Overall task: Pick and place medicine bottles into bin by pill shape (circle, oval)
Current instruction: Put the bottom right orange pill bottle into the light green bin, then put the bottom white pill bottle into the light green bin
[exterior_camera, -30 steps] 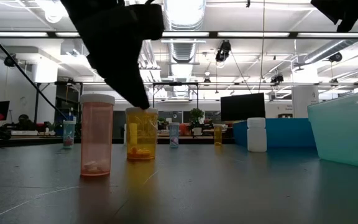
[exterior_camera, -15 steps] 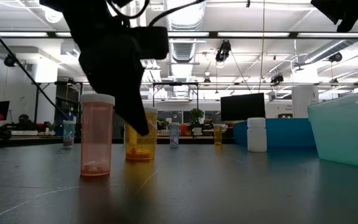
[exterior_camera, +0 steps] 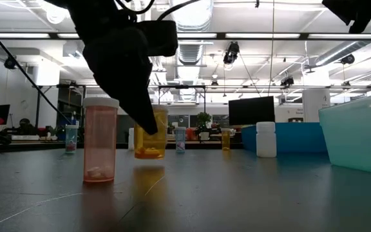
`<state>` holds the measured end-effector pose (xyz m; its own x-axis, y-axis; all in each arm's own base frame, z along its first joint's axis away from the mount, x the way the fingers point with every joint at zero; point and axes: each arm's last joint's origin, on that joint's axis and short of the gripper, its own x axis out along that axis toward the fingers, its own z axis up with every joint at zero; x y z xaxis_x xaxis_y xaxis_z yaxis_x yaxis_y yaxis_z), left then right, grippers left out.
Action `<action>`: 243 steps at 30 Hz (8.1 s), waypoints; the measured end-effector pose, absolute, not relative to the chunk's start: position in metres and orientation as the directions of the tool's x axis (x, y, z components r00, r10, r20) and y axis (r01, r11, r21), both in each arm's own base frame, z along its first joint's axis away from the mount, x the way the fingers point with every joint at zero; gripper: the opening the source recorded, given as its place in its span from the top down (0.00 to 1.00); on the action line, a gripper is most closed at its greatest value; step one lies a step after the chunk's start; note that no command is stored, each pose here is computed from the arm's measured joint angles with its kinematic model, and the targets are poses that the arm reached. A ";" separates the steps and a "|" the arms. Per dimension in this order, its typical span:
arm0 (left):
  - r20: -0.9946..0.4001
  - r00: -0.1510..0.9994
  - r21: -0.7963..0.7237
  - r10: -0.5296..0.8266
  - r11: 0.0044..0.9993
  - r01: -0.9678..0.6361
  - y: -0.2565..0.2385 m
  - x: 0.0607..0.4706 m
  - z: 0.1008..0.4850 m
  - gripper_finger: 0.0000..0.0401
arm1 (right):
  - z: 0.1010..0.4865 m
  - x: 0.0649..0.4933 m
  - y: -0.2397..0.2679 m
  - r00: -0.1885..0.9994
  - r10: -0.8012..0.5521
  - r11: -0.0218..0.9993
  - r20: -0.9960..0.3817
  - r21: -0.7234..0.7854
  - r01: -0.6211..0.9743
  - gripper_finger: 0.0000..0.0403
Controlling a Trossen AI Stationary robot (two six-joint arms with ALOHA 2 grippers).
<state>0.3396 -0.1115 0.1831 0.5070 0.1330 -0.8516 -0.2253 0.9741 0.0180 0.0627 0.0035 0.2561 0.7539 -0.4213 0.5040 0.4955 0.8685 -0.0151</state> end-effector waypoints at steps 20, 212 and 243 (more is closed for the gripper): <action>-0.702 0.707 -0.055 0.085 0.983 -0.174 -0.116 0.378 0.279 0.57 | 0.256 0.063 0.004 0.755 -0.421 0.869 0.503 -0.013 0.494 0.36; -0.132 0.960 0.205 0.249 0.954 -0.219 -0.048 0.163 0.266 0.37 | 0.294 0.325 0.021 0.577 -0.324 0.816 -0.749 0.087 0.571 0.36; -0.135 0.959 0.208 0.248 0.954 -0.217 -0.048 0.164 0.265 0.37 | 0.214 0.344 0.005 -0.018 -0.060 0.766 -0.998 -0.058 0.640 0.36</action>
<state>0.1640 -0.0483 0.2652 0.9594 0.2475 -0.1354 -0.2168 0.9539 0.2076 0.3441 0.0048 0.2138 -0.0176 -0.0604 -0.9980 0.6400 0.7662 -0.0576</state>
